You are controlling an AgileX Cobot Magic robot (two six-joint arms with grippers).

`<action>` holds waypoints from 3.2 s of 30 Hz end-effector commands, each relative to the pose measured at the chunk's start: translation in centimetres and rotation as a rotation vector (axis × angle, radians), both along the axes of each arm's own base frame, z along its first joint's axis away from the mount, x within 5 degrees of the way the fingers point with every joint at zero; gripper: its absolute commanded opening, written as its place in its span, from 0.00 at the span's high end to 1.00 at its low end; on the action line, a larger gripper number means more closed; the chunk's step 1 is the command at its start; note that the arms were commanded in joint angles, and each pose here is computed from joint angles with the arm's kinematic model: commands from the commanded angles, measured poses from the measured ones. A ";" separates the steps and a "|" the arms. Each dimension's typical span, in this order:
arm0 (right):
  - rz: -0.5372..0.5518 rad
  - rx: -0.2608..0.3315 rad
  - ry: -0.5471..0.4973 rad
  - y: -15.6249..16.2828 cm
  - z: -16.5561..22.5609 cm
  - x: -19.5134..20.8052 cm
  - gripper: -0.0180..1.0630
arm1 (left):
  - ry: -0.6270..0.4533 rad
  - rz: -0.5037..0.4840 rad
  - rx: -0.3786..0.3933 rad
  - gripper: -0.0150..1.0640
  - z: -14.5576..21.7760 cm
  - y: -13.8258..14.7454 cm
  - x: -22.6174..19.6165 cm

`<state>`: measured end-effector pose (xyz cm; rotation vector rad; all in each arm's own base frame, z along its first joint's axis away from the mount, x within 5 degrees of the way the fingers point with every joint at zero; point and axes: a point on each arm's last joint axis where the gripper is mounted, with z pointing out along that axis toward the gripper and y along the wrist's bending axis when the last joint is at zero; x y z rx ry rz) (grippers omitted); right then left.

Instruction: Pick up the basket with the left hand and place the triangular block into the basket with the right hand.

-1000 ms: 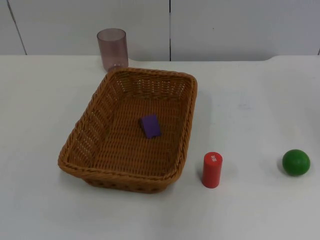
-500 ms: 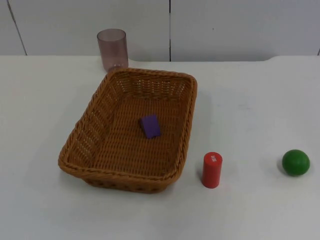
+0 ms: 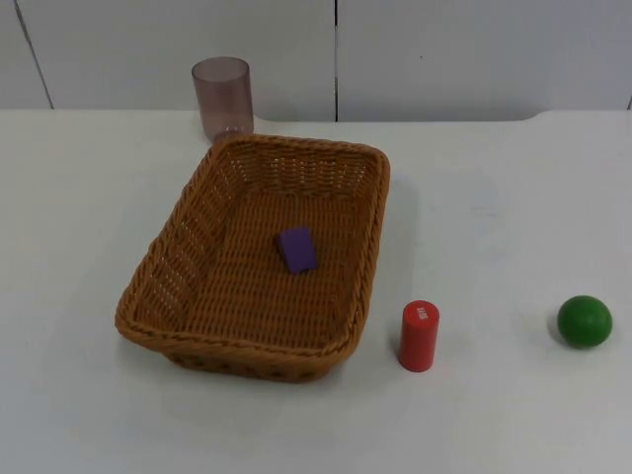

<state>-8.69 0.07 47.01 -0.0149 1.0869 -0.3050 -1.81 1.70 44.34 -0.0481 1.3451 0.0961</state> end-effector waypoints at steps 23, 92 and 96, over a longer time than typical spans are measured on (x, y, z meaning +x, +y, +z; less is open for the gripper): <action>0.142 -0.092 0.220 0.5 -4.3 -3.6 0.02 | -0.143 0.034 0.055 0.01 1.6 -1.0 -12.7; 0.186 0.182 0.704 -0.5 -12.4 4.0 0.02 | 0.491 -0.107 -0.016 0.01 -10.8 -1.8 -2.1; 0.159 0.177 0.767 -0.6 -14.0 5.1 0.02 | 0.589 -0.101 -0.018 0.01 -13.1 -1.8 -0.7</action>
